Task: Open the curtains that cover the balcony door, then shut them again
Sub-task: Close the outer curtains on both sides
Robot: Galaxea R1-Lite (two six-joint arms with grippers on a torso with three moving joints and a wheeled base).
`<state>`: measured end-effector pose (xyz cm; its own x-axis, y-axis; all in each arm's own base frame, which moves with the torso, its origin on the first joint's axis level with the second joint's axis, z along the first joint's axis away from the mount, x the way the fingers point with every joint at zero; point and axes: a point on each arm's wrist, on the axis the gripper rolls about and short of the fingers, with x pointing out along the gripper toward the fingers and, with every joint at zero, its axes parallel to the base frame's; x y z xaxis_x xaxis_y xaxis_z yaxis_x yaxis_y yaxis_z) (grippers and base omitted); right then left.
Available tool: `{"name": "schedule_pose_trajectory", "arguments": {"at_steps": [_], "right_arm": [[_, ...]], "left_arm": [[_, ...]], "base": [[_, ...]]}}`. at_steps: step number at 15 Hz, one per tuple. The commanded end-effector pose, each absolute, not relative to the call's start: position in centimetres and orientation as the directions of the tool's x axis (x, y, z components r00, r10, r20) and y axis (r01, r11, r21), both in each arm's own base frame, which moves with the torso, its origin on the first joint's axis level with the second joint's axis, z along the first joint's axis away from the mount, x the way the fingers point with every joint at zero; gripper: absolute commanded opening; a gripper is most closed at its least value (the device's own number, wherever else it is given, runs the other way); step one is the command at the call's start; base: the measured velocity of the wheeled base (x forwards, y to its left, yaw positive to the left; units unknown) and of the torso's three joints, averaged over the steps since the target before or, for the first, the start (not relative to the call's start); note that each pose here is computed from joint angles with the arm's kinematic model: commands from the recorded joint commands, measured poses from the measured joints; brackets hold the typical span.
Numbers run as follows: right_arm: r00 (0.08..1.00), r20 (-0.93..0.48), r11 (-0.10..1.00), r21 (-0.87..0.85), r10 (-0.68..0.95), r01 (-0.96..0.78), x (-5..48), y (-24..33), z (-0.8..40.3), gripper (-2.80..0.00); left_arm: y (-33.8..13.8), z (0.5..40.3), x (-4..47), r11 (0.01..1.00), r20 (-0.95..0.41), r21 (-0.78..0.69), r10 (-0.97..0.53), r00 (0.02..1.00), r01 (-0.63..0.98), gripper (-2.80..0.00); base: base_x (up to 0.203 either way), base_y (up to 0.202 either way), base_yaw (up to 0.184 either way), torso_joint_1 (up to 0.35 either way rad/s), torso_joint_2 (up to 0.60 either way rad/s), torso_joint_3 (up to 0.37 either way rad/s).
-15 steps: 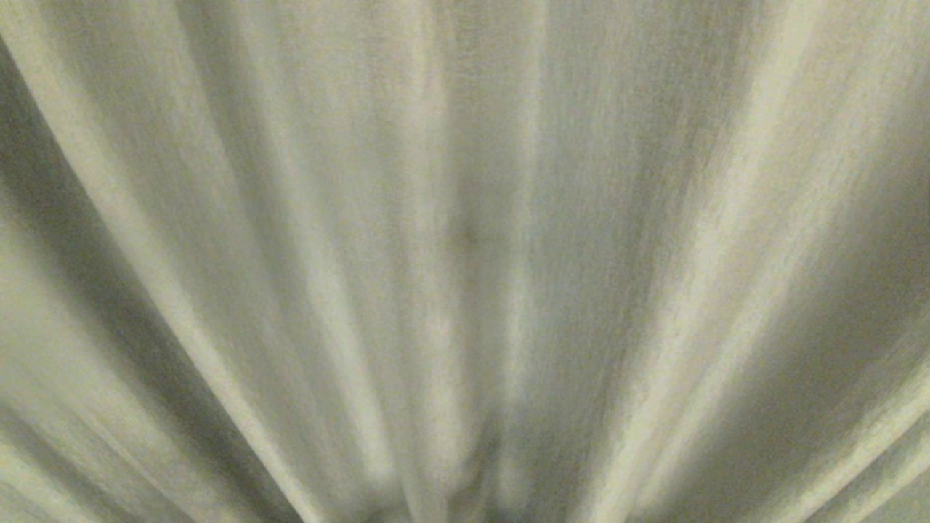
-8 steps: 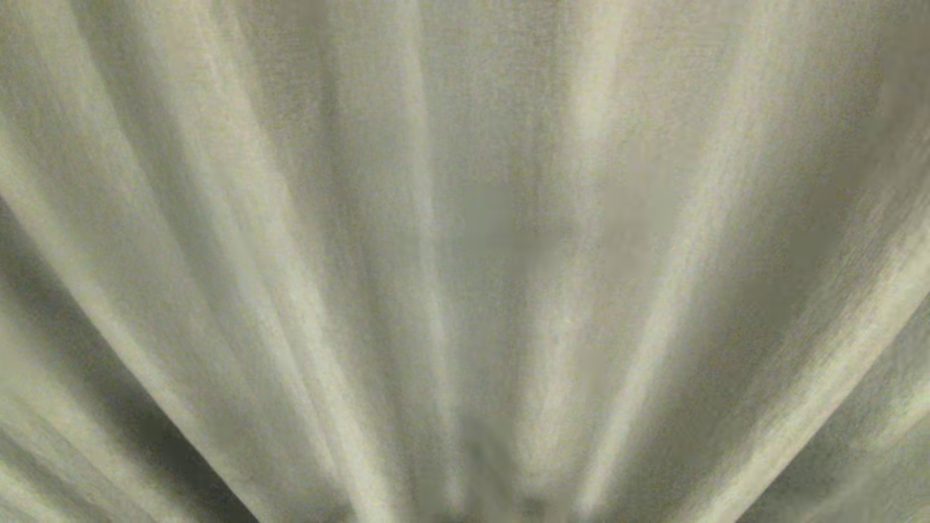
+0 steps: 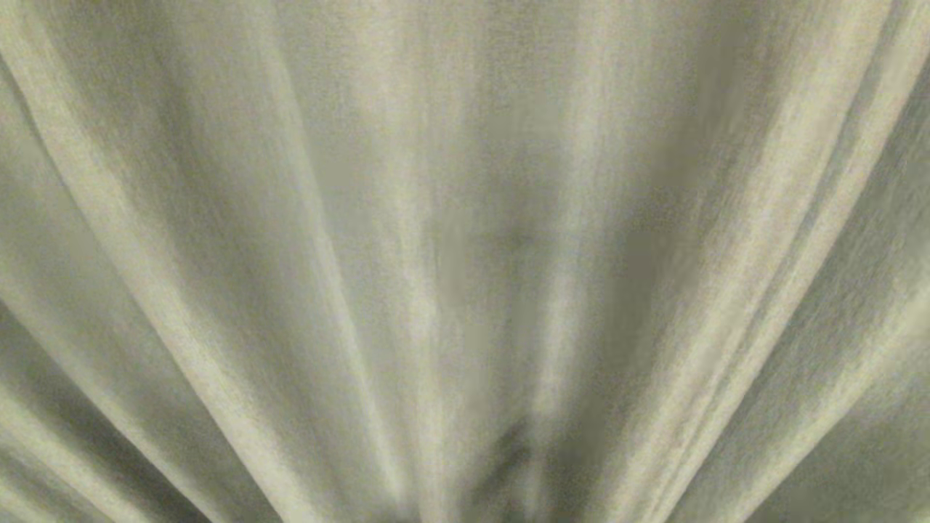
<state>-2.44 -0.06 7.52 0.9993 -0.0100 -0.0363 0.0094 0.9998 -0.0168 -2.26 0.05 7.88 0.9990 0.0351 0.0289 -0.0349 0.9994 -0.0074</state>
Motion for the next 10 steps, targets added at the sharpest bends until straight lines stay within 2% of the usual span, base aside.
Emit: {"name": "schedule_pose_trajectory", "arguments": {"at_steps": [1, 10], "right_arm": [[0.999, -0.037, 1.0, -0.017, -0.009, 0.009, -2.44, -0.06, 7.52, -2.8], [0.999, -0.037, 1.0, -0.017, -0.009, 0.009, -2.44, -0.06, 7.52, -2.8]], "left_arm": [[0.05, 7.88, -2.27, 0.999, 0.031, -0.007, 0.036, 0.999, -0.036, -2.8], [0.06, 7.88, -2.27, 0.999, 0.031, -0.004, 0.037, 0.999, -0.037, -2.8]], "base": [[0.0, -0.194, 0.002, -0.001, 0.0, 0.002], [0.0, -0.191, 0.003, 0.002, 0.0, 0.003]]}}
